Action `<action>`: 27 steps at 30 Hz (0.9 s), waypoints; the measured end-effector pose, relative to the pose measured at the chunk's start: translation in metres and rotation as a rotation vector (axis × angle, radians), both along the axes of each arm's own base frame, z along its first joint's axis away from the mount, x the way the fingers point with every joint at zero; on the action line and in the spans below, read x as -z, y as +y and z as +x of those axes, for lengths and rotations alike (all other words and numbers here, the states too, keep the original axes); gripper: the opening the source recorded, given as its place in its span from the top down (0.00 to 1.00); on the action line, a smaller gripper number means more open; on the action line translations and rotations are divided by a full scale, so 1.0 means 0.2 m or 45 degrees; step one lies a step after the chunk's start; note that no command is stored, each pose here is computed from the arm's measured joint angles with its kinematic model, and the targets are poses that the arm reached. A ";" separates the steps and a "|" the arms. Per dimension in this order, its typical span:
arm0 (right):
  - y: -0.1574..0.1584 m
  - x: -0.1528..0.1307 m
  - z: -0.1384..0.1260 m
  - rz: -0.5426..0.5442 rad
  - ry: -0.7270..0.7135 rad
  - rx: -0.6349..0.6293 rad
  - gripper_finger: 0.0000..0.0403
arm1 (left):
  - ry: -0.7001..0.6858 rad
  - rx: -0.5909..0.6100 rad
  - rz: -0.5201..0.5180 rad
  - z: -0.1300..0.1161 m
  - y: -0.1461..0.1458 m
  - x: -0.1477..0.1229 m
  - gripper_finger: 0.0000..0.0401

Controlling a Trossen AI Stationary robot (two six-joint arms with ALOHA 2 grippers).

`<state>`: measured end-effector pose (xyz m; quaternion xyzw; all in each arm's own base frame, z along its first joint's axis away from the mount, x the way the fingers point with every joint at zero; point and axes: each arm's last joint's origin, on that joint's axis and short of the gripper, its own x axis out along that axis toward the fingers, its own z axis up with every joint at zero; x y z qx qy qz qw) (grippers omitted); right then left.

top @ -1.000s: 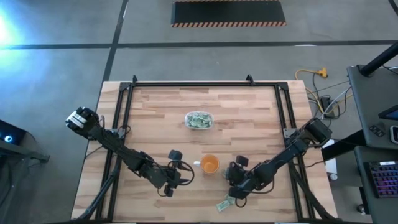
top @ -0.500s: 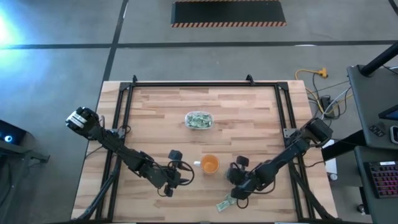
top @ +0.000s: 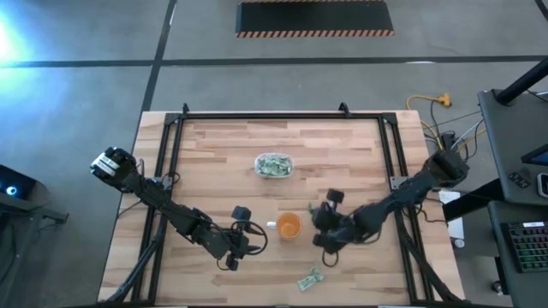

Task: Pick and place Stevia / Truvia into bins
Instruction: Put the stevia packet into the transparent bin

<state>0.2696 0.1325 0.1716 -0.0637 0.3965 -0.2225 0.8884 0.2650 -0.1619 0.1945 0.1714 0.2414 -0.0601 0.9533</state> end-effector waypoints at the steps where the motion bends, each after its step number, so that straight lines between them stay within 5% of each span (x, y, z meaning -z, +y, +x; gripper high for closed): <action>1: -0.03 -0.02 0.01 -0.017 -0.002 0.011 0.98 | 0.001 0.000 0.001 0.00 0.00 0.00 0.54; 10: -0.39 -0.14 0.15 -0.100 -0.004 0.010 0.98 | 0.004 0.000 0.003 0.00 0.00 0.00 0.54; 16: -0.68 -0.19 0.25 0.057 -0.082 -0.200 0.98 | 0.012 0.000 0.008 -0.01 0.00 0.01 0.54; 27: -1.10 -0.21 0.23 0.354 -0.252 -0.254 0.98 | 0.001 -0.001 0.001 0.00 0.00 0.01 0.54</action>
